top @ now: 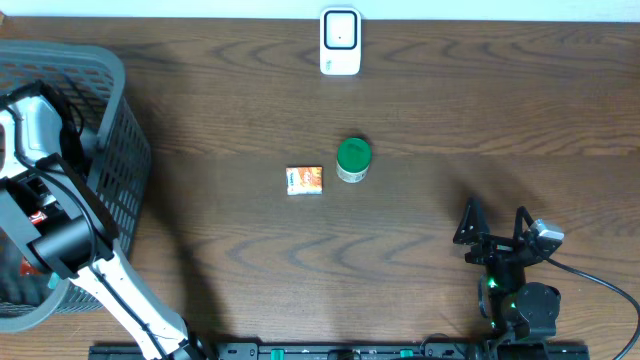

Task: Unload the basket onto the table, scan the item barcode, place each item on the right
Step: 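Reach the left gripper into the basket and grasp the mint-green wipes pack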

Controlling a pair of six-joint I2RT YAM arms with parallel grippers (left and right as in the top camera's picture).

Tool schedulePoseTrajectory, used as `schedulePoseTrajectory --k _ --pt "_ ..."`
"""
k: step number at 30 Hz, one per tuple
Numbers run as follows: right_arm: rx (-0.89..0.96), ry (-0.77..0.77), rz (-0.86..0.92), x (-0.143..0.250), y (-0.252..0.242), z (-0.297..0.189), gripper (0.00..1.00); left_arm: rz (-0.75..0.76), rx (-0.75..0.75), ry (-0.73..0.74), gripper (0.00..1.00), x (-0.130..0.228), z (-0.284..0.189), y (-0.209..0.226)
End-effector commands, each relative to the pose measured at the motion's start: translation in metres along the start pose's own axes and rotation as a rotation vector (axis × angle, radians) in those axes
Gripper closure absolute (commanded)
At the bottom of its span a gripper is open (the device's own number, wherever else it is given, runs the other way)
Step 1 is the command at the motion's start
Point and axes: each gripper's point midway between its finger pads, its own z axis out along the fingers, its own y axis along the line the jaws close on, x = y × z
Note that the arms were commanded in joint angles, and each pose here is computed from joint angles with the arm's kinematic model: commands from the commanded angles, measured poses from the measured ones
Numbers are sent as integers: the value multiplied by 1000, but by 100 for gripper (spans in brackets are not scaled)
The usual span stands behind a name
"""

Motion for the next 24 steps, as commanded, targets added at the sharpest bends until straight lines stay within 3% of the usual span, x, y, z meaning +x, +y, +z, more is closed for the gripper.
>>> schedulePoseTrajectory --k 1,24 --pt "7 -1 1 1 -1 0 1 23 -76 26 0 3 10 8" --pt "7 -1 1 1 -1 0 1 37 -217 129 0 36 71 31"
